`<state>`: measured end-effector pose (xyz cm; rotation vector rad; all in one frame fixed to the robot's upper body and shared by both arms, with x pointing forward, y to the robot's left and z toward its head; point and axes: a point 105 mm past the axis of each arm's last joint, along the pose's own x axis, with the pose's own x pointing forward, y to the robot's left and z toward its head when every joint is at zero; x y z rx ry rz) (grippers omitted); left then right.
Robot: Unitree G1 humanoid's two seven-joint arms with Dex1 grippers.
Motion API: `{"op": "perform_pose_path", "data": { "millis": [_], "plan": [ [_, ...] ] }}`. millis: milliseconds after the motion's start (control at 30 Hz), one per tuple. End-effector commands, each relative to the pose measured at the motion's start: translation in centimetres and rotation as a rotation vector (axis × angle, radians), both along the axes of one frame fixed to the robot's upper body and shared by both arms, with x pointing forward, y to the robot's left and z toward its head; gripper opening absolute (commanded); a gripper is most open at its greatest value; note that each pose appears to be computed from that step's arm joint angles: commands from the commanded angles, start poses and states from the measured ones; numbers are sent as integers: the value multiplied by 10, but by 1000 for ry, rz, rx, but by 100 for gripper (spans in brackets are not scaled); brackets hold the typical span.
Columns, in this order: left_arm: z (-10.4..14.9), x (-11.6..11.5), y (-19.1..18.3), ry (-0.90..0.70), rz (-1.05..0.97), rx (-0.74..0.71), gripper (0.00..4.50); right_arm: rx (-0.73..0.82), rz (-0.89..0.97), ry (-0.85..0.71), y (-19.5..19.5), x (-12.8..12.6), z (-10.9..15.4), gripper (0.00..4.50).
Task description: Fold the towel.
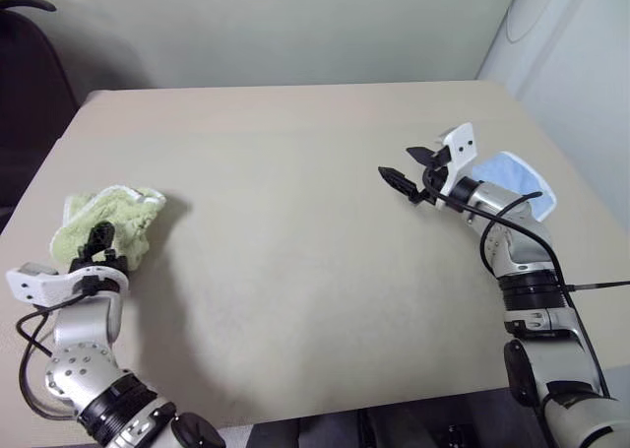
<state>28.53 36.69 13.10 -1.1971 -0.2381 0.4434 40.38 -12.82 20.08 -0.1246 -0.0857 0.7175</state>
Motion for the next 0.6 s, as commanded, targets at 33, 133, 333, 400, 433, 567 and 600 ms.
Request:
{"op": "perform_pose_path", "data": {
  "millis": [33, 133, 333, 400, 433, 567, 600],
  "plan": [
    [14, -20, 10, -20, 24, 40, 445, 6, 14, -47, 1, -3, 10, 430],
    [8, -42, 11, 42, -11, 100, 445, 8, 16, -45, 2, -2, 10, 430],
    [48, -92, 10, 67, -130, 567, 445, -5, 9, -21, -3, 0, 5, 430],
    [85, -92, 2, 9, -147, 760, 445, -6, -15, 8, -17, 1, 1, 430],
    [95, -89, -5, -7, -168, 829, 445, -6, -22, 19, -23, 1, 0, 430],
    [107, -58, -51, 28, -380, 1141, 445, -47, -17, 65, -42, -2, -13, 430],
    [103, -50, -61, 41, -431, 1197, 445, -52, -20, 71, -45, -2, -15, 430]
  ]
}}
